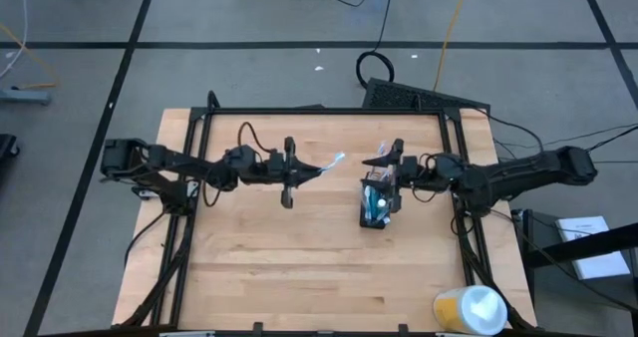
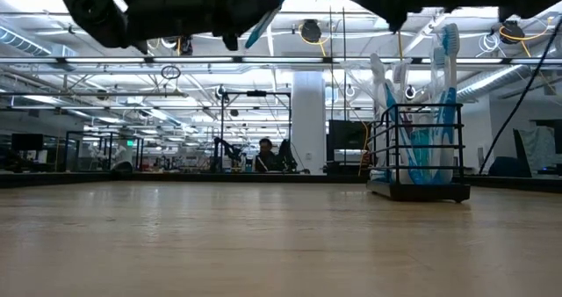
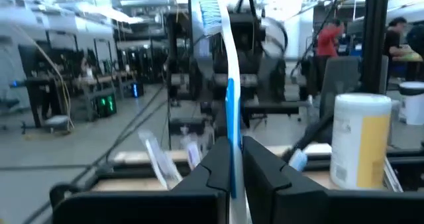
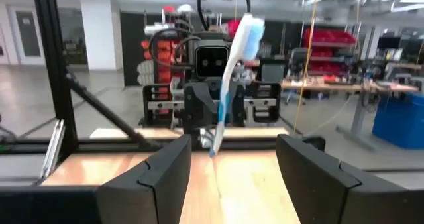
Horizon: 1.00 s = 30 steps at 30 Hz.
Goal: Pick & Place toothbrushing station
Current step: Put the blue toothbrush into the bottom section of the mesh organizer
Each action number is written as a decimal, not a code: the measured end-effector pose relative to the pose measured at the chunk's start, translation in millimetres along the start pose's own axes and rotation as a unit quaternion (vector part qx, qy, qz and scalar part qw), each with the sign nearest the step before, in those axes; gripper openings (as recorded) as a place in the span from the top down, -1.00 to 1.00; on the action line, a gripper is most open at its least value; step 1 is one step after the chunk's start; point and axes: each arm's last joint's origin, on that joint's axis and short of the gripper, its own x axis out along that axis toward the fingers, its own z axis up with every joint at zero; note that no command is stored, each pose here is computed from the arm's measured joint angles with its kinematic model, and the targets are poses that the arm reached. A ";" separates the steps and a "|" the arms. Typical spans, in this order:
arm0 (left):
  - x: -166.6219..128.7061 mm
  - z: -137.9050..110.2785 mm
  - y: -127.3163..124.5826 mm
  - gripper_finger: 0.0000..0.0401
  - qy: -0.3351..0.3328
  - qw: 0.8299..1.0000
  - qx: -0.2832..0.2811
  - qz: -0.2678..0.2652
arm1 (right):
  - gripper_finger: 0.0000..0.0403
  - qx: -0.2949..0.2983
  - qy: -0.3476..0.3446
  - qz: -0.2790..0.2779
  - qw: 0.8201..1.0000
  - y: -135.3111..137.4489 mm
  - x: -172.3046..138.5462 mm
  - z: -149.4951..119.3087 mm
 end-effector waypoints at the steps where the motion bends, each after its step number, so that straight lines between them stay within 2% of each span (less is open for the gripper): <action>1: 2.2 4.1 0.5 0.91 -0.010 1.000 0.004 0.000 | -0.05 0.001 -0.008 0.000 1.000 0.8 5.1 -2.9; 6: 16.2 31.5 2.2 0.91 -0.063 0.997 0.030 -0.026 | -0.05 0.005 -0.038 0.000 0.999 4.9 29.5 -23.8; 12: 23.9 47.4 3.4 0.91 -0.090 0.994 0.048 -0.038 | -0.05 0.013 -0.096 -0.002 0.995 7.7 45.9 -41.2; 15: 29.6 44.6 4.2 0.91 -0.088 0.994 0.050 -0.038 | -0.05 0.016 -0.109 -0.002 0.994 8.2 49.3 -46.7; 22: 62.3 14.2 6.4 0.91 -0.051 0.996 0.024 -0.064 | -0.05 0.021 -0.078 0.025 0.996 11.4 67.4 -48.2; 25: 72.2 12.0 7.1 0.91 -0.054 0.995 0.021 -0.076 | -0.05 0.019 -0.059 0.013 0.998 11.0 69.5 -49.8; 30: 72.8 14.7 7.2 0.91 -0.060 0.995 0.029 -0.078 | 0.01 0.012 -0.049 -0.002 0.999 9.7 67.0 -48.0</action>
